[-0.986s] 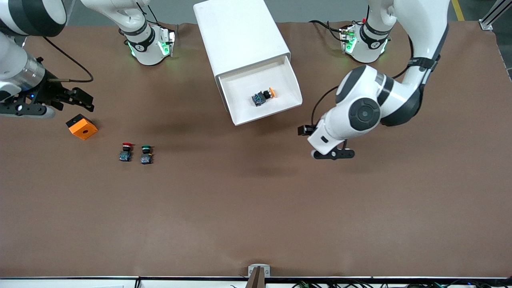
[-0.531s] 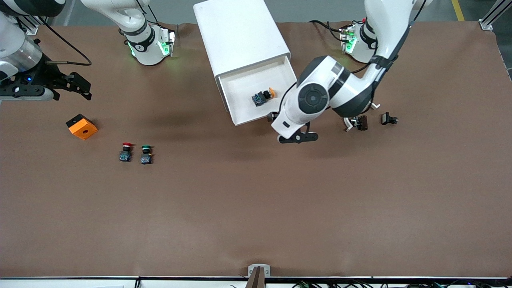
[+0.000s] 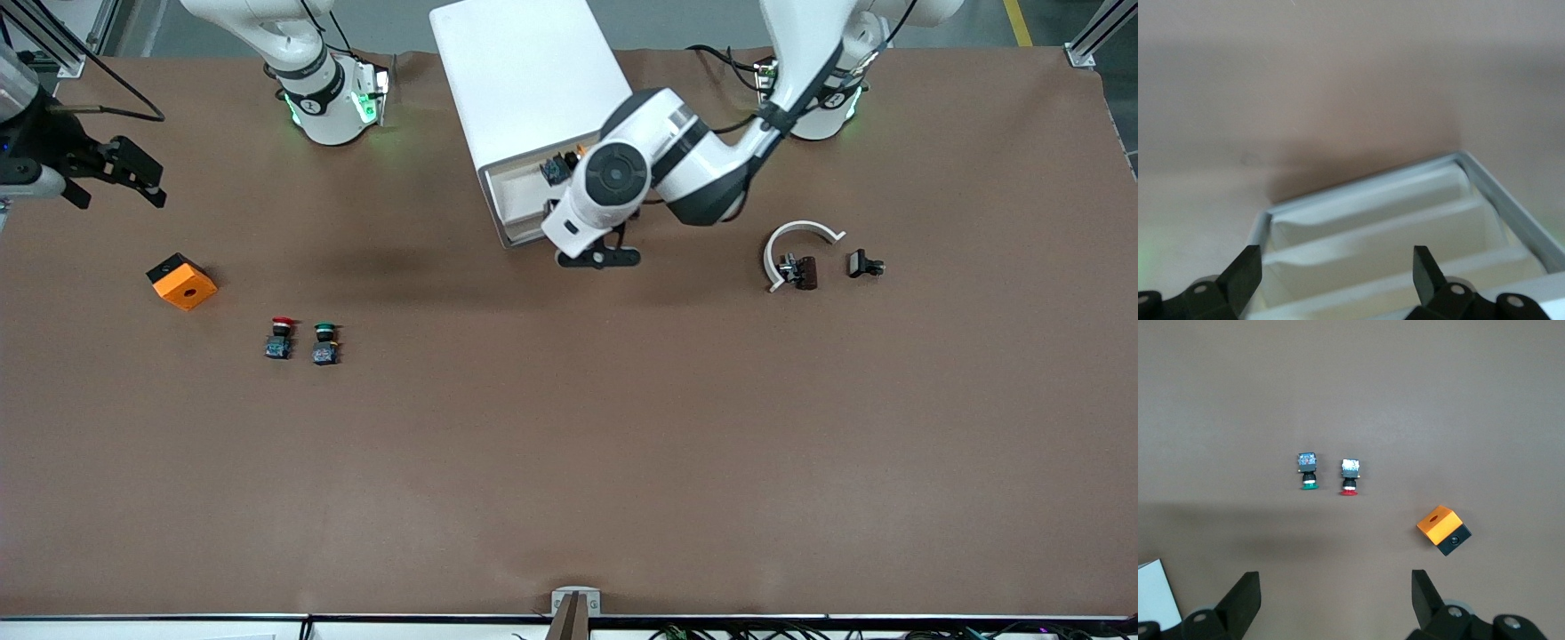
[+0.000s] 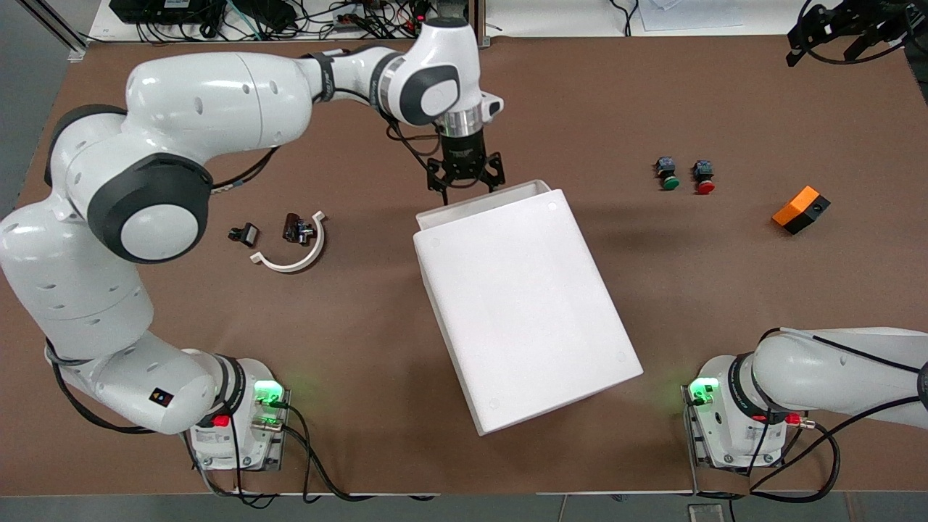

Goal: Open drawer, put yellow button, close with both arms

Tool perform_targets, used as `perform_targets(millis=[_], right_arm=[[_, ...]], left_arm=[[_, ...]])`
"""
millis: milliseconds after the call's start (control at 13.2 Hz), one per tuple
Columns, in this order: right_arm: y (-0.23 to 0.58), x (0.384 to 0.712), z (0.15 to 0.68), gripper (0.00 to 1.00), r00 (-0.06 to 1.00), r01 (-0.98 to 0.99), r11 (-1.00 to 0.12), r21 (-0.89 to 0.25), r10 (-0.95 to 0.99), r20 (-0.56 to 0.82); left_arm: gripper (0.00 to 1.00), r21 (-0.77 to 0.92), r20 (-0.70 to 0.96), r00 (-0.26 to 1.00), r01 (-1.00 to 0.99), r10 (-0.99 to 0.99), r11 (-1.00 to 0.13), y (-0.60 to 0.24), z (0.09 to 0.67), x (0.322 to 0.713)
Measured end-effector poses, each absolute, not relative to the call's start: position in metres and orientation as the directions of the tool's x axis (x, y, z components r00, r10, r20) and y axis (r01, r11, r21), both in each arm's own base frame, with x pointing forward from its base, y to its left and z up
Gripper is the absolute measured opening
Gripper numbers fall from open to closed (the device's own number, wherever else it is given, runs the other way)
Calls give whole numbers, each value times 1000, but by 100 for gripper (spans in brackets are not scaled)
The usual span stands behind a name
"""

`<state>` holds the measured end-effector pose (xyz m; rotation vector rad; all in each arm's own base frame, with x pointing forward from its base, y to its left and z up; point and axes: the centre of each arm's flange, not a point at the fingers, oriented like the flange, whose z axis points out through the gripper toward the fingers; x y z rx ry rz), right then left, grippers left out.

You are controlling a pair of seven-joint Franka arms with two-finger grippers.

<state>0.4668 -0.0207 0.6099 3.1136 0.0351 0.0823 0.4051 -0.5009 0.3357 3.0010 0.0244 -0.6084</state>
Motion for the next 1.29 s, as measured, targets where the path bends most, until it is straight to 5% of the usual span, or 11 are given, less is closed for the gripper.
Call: perform_targets(millis=[303,834,1290], right_arm=[[-20,465,631,100,999,22,-999,28,24,47],[-16,488,643,100,1000,26,-999,32,26,3],[-16,492,642,100,1000,27,-999,32,27,-10]], left_arm=[[100,47,-401,916,9,-11,-999,-524,328,367],[100,35,-412,911,45,27,-998,-517,321,375],[100,49,-288,927,266,241,-963,-376,353,530]])
